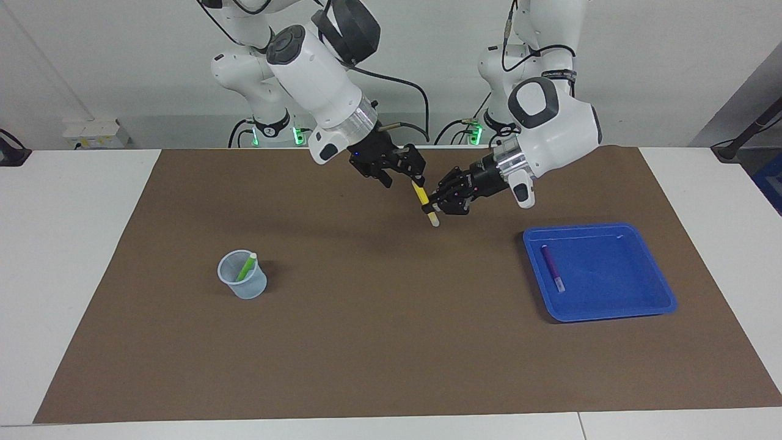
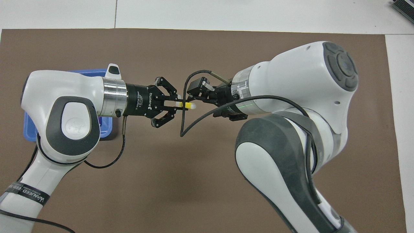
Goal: Right arm passes pens to left for tray arrangement
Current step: 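Close the left gripper on the yellow pen while the right gripper releases, then move the yellow pen over the tray while the right gripper withdraws, then lower the yellow pen into the tray and open the left gripper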
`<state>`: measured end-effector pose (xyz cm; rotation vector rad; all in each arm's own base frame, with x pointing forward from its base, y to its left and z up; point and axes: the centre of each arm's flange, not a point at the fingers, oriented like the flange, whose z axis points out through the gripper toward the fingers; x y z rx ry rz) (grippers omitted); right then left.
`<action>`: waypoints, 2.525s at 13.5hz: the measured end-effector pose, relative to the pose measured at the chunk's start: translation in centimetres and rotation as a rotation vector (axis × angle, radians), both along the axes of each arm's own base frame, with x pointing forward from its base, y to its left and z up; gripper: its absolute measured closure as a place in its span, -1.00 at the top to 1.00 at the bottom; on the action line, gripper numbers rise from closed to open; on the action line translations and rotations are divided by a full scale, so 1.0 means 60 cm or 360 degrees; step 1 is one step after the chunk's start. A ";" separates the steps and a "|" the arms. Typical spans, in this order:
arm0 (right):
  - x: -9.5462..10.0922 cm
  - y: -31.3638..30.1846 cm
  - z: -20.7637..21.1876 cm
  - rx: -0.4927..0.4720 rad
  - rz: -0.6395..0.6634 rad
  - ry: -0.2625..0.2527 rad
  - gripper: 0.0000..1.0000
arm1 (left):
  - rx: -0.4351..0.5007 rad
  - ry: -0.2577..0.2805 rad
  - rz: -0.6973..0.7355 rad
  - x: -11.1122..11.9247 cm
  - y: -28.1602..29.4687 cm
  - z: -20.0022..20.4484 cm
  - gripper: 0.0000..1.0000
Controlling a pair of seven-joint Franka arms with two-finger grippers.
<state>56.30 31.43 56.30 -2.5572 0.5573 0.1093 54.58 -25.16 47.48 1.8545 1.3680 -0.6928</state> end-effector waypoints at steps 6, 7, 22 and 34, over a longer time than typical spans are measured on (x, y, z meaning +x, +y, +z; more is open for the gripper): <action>0.019 -0.183 0.050 -0.0206 0.0254 -0.0112 1.00 | 0.0232 -0.0240 -0.0301 -0.005 0.027 -0.030 -0.66; 0.021 -0.215 0.054 -0.0234 0.0302 -0.0122 1.00 | 0.0276 -0.0296 -0.0399 -0.007 0.035 -0.033 -0.66; 0.044 -0.318 -0.166 -0.1085 0.1134 -0.0143 1.00 | 0.0780 -0.0784 -0.1592 -0.032 0.179 -0.084 -0.66; 0.045 -0.336 -0.268 -0.1213 0.1235 -0.0097 0.60 | 0.1224 -0.1234 -0.1742 0.061 0.384 -0.088 -0.66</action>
